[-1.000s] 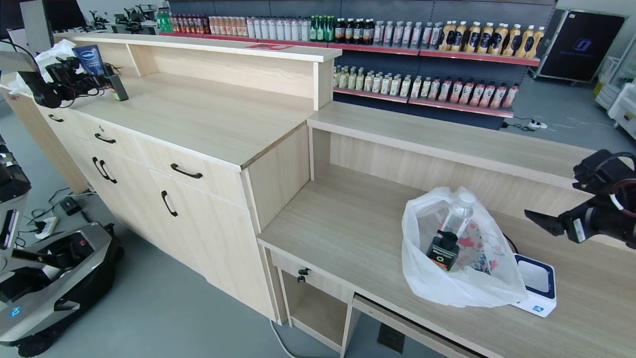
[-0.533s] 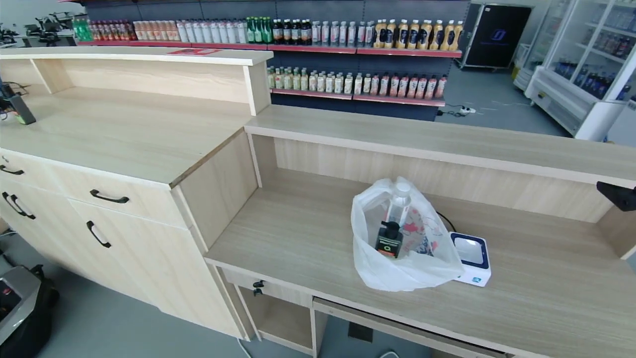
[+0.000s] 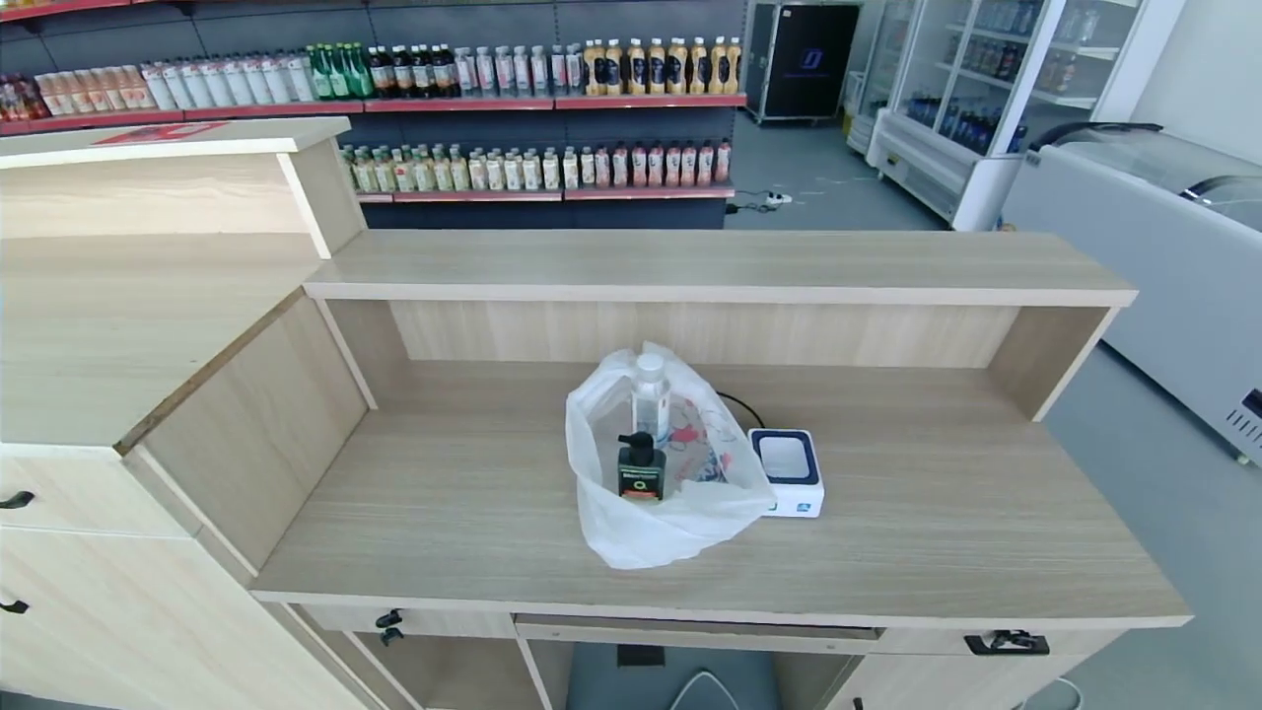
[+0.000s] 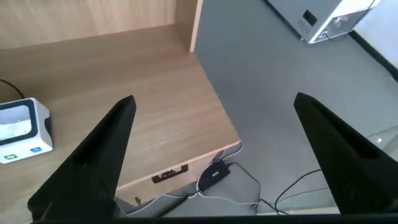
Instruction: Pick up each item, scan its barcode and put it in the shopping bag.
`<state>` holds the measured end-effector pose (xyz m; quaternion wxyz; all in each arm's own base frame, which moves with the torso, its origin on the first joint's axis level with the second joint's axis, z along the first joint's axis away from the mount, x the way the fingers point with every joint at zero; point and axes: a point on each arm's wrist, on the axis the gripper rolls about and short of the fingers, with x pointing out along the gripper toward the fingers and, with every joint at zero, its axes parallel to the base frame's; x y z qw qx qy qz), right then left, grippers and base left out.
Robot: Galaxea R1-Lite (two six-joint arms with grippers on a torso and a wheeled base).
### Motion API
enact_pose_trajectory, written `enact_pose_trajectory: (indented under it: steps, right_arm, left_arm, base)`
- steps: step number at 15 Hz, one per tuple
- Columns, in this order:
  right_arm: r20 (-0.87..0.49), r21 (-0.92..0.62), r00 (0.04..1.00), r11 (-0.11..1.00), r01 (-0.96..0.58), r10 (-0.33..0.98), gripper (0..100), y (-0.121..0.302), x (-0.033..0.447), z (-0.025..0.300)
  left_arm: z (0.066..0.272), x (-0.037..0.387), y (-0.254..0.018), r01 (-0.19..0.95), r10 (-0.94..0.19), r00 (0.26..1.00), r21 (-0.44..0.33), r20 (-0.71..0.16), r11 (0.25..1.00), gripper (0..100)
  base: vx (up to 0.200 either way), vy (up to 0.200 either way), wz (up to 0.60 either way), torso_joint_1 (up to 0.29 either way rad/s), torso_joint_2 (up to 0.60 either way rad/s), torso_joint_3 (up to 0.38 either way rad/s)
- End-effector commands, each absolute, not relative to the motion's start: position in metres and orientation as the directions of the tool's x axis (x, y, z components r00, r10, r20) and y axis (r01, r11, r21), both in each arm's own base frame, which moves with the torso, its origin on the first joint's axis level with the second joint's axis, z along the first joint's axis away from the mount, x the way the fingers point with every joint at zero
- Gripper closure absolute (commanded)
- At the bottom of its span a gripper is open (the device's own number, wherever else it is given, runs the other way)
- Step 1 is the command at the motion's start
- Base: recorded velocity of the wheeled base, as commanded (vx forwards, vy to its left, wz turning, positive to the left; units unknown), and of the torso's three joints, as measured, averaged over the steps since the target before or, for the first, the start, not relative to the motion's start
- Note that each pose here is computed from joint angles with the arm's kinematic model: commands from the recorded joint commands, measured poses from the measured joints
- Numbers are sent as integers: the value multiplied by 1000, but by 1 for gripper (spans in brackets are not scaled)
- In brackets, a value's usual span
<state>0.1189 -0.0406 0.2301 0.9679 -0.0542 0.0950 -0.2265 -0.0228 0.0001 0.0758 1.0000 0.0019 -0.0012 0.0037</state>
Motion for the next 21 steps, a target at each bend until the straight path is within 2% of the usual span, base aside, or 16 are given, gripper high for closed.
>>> enact_pose_trajectory:
  steps: [1,4,5,9,21]
  right_arm:
    - [-104,-121,893,897,425,-437,0,-20,53,182]
    - [-67,-81,912,913,399,-405,0,-8,16,128]
    - [-17,-70,928,927,369,-371,0,-4,4,108]
    - [9,-35,956,955,293,-293,0,-1,-15,88]
    - [-3,-33,962,961,274,-274,0,-1,-15,87]
  left_arm:
    - [76,-23,0,-8,8,1000,5,2,1000,0]
    - [76,-23,0,-8,8,1000,3,2,1000,0]
    - [76,-23,0,-8,8,1000,3,2,1000,0]
    - [76,-23,0,-8,8,1000,5,2,1000,0]
    - [76,-23,0,-8,8,1000,5,2,1000,0]
  base:
    - [0,0,0,0,0,0]
    - [0,0,0,0,0,0]
    - [0,0,0,0,0,0]
    - [0,0,0,0,0,0]
    - [0,0,0,0,0,0]
